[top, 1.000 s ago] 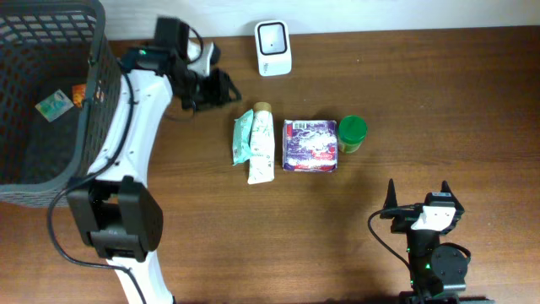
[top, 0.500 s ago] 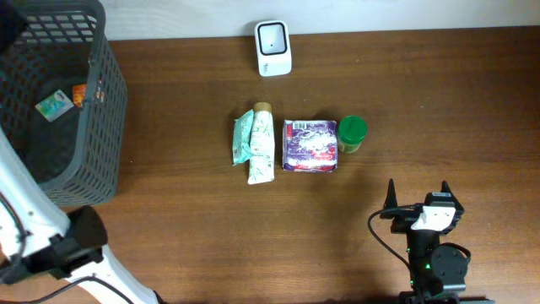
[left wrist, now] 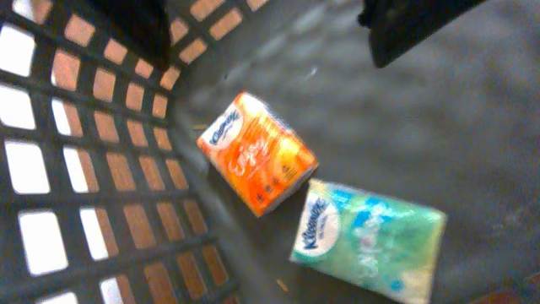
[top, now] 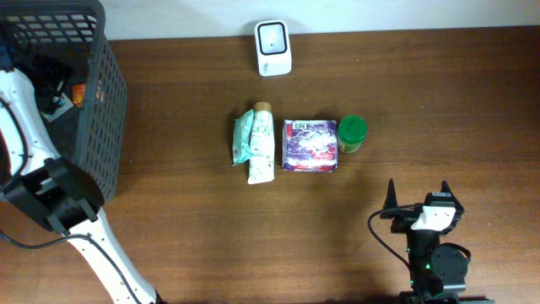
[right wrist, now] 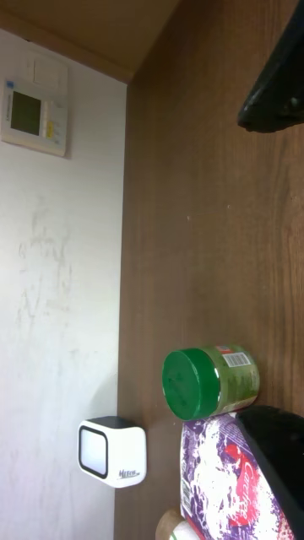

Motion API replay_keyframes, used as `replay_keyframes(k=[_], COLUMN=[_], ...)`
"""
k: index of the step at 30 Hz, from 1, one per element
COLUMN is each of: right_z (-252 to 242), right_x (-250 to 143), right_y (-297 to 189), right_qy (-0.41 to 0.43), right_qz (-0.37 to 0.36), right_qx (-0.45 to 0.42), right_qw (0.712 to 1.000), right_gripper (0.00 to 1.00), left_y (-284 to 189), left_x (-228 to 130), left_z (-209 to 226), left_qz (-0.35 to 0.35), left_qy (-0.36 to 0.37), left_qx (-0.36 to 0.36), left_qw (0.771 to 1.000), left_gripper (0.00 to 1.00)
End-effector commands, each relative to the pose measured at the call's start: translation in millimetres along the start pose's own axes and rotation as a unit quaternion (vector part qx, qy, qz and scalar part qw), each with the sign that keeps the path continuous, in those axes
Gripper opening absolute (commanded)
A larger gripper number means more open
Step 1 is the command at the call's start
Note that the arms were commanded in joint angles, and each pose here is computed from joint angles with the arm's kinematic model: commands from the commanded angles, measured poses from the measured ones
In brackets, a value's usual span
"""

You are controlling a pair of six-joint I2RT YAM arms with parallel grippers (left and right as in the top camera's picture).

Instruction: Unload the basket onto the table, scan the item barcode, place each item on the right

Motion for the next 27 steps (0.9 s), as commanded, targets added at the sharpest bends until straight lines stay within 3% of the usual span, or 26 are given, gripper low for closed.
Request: replay_keyframes(k=[1,4,7,16,20,27], right_z=[-1.2,-1.2,-1.2,-1.2,-1.2,-1.2], right_x=[-3.9,-3.7,-3.9,-3.9,-3.9,-3.9], right_y=[0.4,0.4,0.4,0.4,0.4,0.4], right_qy=[0.0,0.0,0.0,0.0,0.0,0.0], right_qz=[0.004,0.004,0.004,0.004,0.004,0.004], right_qx=[-0.004,-0.004,-0.004,-0.004,-0.004,-0.004], right_qw=[1.0,1.0,1.0,1.0,1.0,1.0], right_gripper=[0.98,0.98,0.98,0.98,0.99,0.98], left_y=[33.1,67.2,87.4,129.0,131.6,112.0], left_x=[-7.7,-18.2,-20.1,-25.3,-20.3,-30.8], left_z=[0.6,-2.8,-10.0,7.5,12.3,8.2], left_qz=[0.037,0.059,0.052,0.053,0.035,0.093], left_qy=[-0.045,-0.056,-0.046,-0.049,-0.048,-0.061], left_qx=[-0.015,-0.023,-0.034,-0.006,0.009,-0.02], left_qw=[0.998,0.996,0.997,0.997,0.998,0.994], left_gripper=[0.59,0.57,0.72,0.67,0.3,0.44])
Point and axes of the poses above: each gripper's point midway between its finger pads, its own y axis out along the fingers, its own z axis along the line the jaws close on, x = y × z, the point moved 4 cm from there along -y, back along the fingers, and after that the axes turned 4 degrees about -y, right-handed, at the moved point
